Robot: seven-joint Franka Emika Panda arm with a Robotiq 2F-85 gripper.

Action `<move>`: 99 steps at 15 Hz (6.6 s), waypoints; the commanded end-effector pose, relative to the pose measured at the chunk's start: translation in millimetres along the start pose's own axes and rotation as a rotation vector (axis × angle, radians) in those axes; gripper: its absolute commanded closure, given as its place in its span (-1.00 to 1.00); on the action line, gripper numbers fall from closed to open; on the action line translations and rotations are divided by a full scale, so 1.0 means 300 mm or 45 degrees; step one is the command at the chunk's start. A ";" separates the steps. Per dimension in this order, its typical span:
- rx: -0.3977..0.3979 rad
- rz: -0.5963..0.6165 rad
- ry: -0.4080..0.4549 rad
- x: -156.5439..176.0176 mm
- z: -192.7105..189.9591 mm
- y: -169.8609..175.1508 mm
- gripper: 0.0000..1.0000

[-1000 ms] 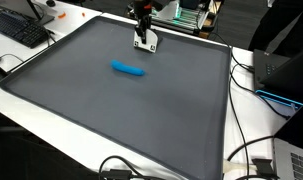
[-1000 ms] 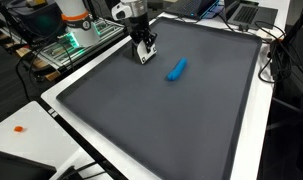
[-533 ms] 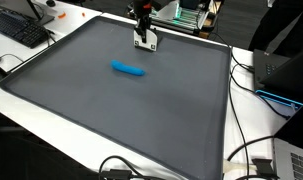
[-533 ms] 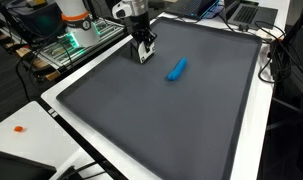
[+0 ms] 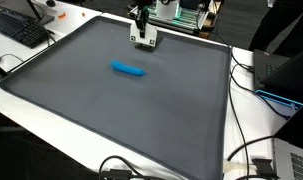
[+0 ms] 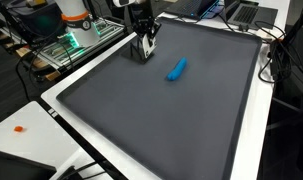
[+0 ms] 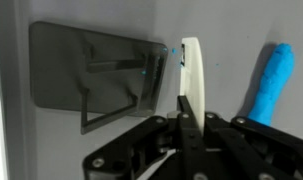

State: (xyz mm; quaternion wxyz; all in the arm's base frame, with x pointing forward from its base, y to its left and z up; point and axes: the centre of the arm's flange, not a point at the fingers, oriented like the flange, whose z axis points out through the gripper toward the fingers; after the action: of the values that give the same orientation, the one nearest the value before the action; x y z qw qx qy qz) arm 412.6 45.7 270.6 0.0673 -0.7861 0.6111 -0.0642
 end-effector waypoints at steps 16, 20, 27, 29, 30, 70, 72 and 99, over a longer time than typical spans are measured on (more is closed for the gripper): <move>-0.127 -1.332 -0.133 -0.128 -0.110 -0.509 0.98; -0.227 -1.536 -0.170 -0.105 -0.082 -0.545 0.98; -0.199 -1.545 -0.155 -0.087 -0.083 -0.553 0.93; -0.198 -1.546 -0.154 -0.087 -0.083 -0.555 0.93; -0.198 -1.546 -0.154 -0.087 -0.083 -0.555 0.93; -0.182 -1.845 -0.373 -0.100 0.310 -0.565 0.98; -0.160 -1.838 -0.399 -0.108 0.297 -0.570 0.98; -0.204 -1.848 -0.295 0.072 0.161 -0.610 0.98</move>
State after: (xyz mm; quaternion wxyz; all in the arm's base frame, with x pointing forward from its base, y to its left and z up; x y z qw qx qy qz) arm 602.0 77.5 261.8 0.0198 -0.9978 -0.0581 0.0269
